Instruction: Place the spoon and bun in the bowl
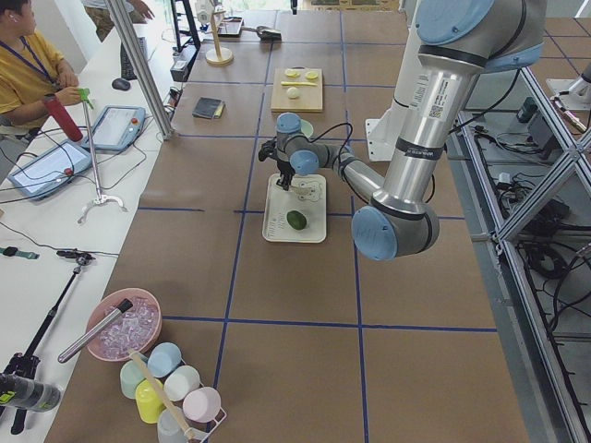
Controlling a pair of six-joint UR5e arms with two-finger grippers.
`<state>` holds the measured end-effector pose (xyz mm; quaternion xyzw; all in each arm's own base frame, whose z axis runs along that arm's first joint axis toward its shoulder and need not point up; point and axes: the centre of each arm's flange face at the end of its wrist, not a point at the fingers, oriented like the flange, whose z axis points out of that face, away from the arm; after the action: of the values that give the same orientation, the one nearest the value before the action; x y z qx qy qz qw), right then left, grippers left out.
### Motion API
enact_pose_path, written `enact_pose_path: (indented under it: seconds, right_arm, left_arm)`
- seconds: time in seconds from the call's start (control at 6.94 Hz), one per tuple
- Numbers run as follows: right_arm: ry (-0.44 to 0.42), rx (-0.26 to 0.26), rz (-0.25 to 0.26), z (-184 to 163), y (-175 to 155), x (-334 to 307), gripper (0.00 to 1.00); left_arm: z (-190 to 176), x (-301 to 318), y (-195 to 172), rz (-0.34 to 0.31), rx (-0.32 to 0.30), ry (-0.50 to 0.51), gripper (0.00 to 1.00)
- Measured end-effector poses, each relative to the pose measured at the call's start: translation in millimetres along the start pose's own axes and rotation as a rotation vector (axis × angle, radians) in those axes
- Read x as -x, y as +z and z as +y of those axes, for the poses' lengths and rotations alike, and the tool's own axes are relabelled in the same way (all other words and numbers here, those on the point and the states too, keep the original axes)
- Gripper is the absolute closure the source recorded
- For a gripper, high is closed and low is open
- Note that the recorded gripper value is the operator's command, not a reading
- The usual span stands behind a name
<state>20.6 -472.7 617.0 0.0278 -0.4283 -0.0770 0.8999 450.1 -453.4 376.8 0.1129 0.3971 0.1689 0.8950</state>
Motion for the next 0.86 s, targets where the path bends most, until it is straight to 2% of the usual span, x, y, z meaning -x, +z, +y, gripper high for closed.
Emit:
enact_pose_path:
  seconds: [0.14,0.43,0.58,0.86]
  right_arm:
    - [-0.001,-0.001,-0.001,-0.1,-0.4,0.6,0.00]
    - [-0.002,-0.002,-0.006,-0.4,-0.8,2.0,0.00]
    - [-0.003,-0.003,-0.014,-0.6,-1.1,3.5,0.00]
    - [-0.007,-0.004,-0.032,-1.2,-1.2,6.8,0.00]
  left_arm:
    - [-10.0,-19.0,-19.6,0.011,-0.012,-0.007,1.00]
    - [-42.7,-76.9,-60.9,0.070,-0.063,-0.097,1.00]
    - [-56.7,-111.8,-68.9,0.123,-0.085,-0.148,1.00]
    - [-79.2,-165.3,-54.4,0.211,-0.109,-0.221,1.00]
